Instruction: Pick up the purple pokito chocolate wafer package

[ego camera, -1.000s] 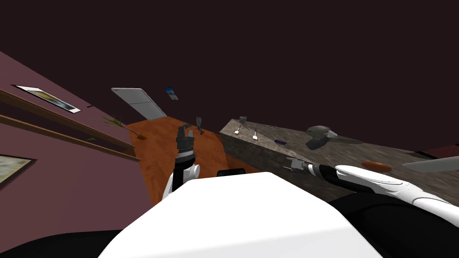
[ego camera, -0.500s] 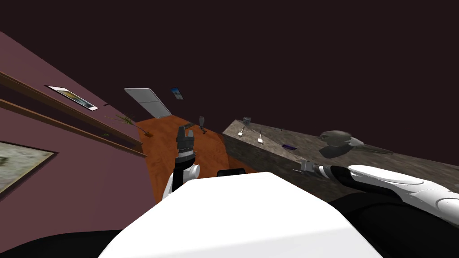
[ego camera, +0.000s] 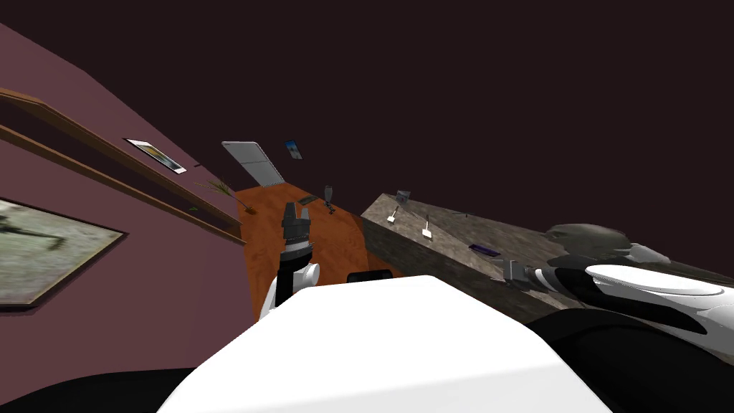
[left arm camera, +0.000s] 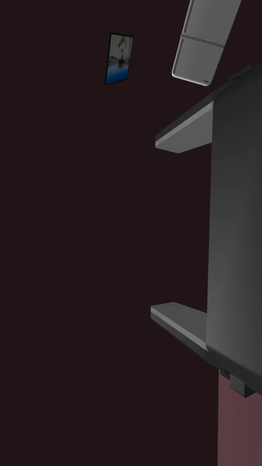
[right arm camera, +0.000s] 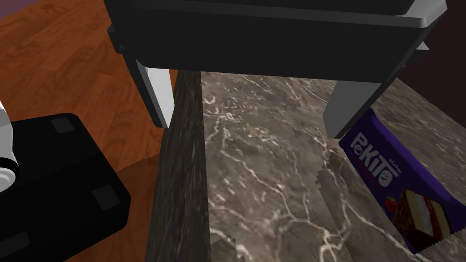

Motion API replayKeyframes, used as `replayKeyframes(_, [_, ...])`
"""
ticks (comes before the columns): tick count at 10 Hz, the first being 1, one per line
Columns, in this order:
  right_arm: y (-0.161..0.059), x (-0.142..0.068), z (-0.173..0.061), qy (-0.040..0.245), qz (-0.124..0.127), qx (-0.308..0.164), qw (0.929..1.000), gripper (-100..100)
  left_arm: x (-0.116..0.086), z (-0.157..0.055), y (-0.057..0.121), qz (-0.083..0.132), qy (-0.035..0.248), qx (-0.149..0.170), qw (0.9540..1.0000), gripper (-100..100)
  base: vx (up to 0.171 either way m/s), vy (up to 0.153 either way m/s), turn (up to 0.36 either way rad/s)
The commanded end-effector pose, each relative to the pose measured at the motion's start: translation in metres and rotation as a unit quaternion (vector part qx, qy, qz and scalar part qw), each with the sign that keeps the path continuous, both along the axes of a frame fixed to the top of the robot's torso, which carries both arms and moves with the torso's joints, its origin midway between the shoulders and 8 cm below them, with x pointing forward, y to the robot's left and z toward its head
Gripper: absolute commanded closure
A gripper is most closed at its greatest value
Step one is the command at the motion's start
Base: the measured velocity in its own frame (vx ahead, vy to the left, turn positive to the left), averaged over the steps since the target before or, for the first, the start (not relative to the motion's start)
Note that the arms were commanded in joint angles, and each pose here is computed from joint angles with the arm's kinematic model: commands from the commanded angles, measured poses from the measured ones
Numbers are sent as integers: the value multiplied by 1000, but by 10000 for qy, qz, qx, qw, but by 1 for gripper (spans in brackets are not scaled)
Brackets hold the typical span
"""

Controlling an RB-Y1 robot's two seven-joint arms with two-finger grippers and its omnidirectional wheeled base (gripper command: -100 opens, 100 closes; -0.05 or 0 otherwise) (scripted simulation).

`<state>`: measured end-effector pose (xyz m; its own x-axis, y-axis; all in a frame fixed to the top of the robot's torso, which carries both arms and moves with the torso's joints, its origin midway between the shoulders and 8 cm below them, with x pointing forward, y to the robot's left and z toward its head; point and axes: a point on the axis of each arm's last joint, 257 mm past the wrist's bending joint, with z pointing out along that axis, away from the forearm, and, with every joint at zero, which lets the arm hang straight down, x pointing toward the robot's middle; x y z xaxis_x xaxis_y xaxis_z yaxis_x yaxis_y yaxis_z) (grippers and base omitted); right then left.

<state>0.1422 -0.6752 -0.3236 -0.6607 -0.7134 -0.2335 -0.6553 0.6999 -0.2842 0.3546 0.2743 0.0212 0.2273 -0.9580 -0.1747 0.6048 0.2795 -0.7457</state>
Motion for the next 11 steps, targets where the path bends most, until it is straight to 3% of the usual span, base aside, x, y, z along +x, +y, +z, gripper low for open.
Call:
replayKeyframes(1, [-22, -14, 10, 187, -15, -246, 9995, -100, 0, 0, 0, 0, 0, 0, 10000, 0, 146, 1, 199])
replayKeyframes(4, [-33, -21, 15, 286, -18, -363, 9989, -100, 0, 0, 0, 0, 0, 0, 10000, 0, 88, -10, 57])
replayKeyframes(6, [-54, -35, 26, 500, -19, -592, 9970, -100, 0, 0, 0, 0, 0, 0, 10000, 0, 99, -12, 132])
replayKeyframes(8, [-52, -36, 25, 501, -24, -592, 9970, -100, 0, 0, 0, 0, 0, 0, 10000, 0, 107, -19, 88])
replayKeyframes(9, [-53, -36, 25, 506, -18, -600, 9969, 0, 0, 0, 0, 0, 0, 0, 10000, 0, 12, -3, -1])
replayKeyframes(10, [-51, -47, 13, 503, -87, -596, 9969, -100, 0, 0, 0, 0, 0, 0, 10000, 0, 26, -19, 100])
replayKeyframes(11, [-50, -51, 9, 503, -114, -593, 9969, -100, 0, 0, 0, 0, 0, 0, 10000, 0, 26, -34, 96])
